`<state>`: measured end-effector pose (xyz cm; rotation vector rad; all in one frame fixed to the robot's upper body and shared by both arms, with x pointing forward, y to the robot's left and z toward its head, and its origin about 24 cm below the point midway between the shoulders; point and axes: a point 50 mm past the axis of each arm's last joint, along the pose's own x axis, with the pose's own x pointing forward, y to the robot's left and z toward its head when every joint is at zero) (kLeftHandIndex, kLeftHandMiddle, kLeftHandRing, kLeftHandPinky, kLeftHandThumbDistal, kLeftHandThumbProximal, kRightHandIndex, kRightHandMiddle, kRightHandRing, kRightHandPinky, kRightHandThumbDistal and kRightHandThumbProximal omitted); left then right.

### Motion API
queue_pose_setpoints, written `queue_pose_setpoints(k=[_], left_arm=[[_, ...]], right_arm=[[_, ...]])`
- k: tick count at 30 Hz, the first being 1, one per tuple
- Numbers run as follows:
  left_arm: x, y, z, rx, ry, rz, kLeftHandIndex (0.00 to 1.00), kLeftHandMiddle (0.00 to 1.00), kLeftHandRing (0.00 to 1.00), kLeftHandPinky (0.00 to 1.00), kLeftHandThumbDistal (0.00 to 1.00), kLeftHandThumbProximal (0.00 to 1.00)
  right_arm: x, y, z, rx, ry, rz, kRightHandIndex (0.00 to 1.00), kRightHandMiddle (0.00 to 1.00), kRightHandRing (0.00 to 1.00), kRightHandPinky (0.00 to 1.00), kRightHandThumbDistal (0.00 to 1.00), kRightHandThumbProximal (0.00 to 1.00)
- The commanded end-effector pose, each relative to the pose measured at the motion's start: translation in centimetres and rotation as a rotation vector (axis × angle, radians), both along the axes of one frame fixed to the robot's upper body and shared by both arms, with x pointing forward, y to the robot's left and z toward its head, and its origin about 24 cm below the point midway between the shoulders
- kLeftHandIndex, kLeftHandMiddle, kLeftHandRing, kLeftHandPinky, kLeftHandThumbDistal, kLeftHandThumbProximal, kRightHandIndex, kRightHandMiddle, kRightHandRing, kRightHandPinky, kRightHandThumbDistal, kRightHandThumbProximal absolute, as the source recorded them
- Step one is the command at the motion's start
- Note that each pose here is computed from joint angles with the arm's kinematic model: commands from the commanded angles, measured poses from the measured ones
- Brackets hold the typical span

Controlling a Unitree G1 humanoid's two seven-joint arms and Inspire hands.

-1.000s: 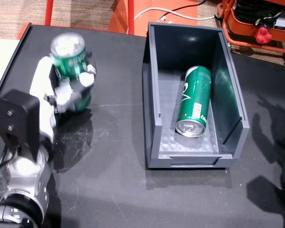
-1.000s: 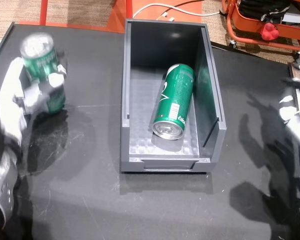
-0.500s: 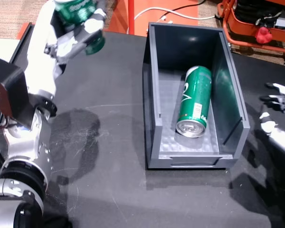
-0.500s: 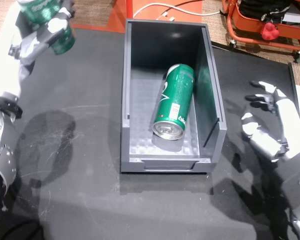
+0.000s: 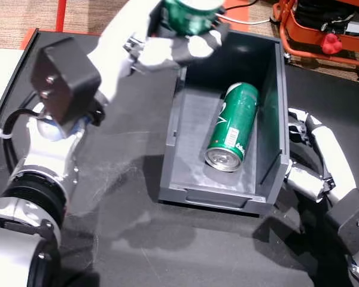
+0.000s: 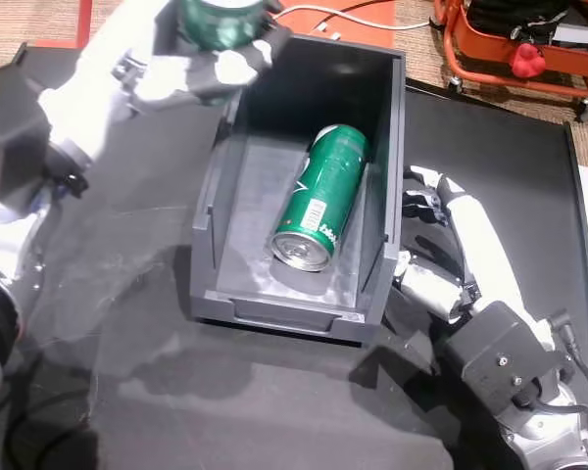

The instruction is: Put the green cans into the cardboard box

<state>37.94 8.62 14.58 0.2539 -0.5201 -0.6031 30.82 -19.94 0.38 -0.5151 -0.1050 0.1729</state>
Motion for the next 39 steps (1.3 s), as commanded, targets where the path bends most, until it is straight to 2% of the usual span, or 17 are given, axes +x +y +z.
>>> queue_pose_setpoints(k=[1, 4, 9, 15, 18, 20, 22, 26, 30, 33, 36, 39], left_arm=[[-0.1, -1.0, 0.2, 0.032, -0.021, -0.035, 0.37, 0.40, 0.41, 0.41, 0.51, 0.00], [-0.2, -1.7, 0.3, 0.056, -0.026, -0.056, 0.36, 0.39, 0.41, 0.41, 0.50, 0.00], [-0.4, -2.8, 0.7, 0.068, -0.042, -0.095, 0.33, 0.37, 0.40, 0.41, 0.51, 0.00], [-0.6, -3.9, 0.9, 0.074, -0.039, -0.147, 0.33, 0.37, 0.40, 0.41, 0.53, 0.00], [-0.6, -4.3, 0.5, 0.103, -0.016, -0.166, 0.34, 0.38, 0.41, 0.42, 0.52, 0.00], [-0.6, -4.4, 0.1, 0.150, -0.001, -0.163, 0.35, 0.38, 0.41, 0.42, 0.52, 0.00], [-0.6, -4.4, -0.5, 0.205, 0.002, -0.144, 0.35, 0.38, 0.41, 0.42, 0.53, 0.00], [-0.1, -3.7, -2.1, 0.313, 0.072, -0.059, 0.37, 0.40, 0.41, 0.42, 0.56, 0.00], [0.3, -2.7, -2.9, 0.399, 0.125, -0.016, 0.46, 0.47, 0.49, 0.49, 0.64, 0.00], [0.5, -2.2, -3.1, 0.430, 0.150, -0.009, 0.56, 0.54, 0.54, 0.58, 0.72, 0.00], [0.5, -2.0, -3.2, 0.480, 0.150, -0.025, 0.67, 0.60, 0.58, 0.66, 0.73, 0.00], [0.5, -1.9, -3.3, 0.519, 0.152, -0.045, 0.73, 0.65, 0.61, 0.71, 0.77, 0.04]], right_arm=[[0.2, 0.4, 0.1, -0.001, -0.003, 0.011, 0.80, 0.71, 0.71, 0.85, 0.49, 0.62], [0.3, 0.6, 0.1, -0.002, -0.004, 0.017, 0.80, 0.71, 0.71, 0.85, 0.49, 0.62], [0.4, 1.0, 0.1, 0.009, 0.003, 0.021, 0.80, 0.72, 0.72, 0.86, 0.54, 0.63], [0.5, 1.3, 0.1, 0.038, 0.005, 0.020, 0.81, 0.72, 0.74, 0.86, 0.52, 0.63], [0.4, 1.4, 0.1, 0.038, -0.002, 0.017, 0.81, 0.72, 0.74, 0.86, 0.51, 0.63], [0.4, 1.4, 0.2, 0.038, -0.013, 0.017, 0.82, 0.72, 0.74, 0.87, 0.46, 0.62], [0.4, 1.4, 0.2, 0.045, -0.020, 0.016, 0.82, 0.72, 0.73, 0.87, 0.46, 0.62], [0.2, 1.3, 0.3, 0.046, -0.034, 0.008, 0.81, 0.71, 0.73, 0.86, 0.47, 0.64], [0.0, 1.1, 0.1, 0.050, -0.035, 0.004, 0.81, 0.71, 0.72, 0.86, 0.49, 0.64], [-0.1, 0.9, 0.1, 0.058, -0.034, 0.001, 0.81, 0.72, 0.72, 0.86, 0.49, 0.63], [-0.2, 0.9, 0.0, 0.058, -0.035, -0.001, 0.82, 0.73, 0.72, 0.86, 0.51, 0.63], [-0.2, 0.9, 0.0, 0.056, -0.038, 0.005, 0.81, 0.73, 0.72, 0.86, 0.47, 0.63]])
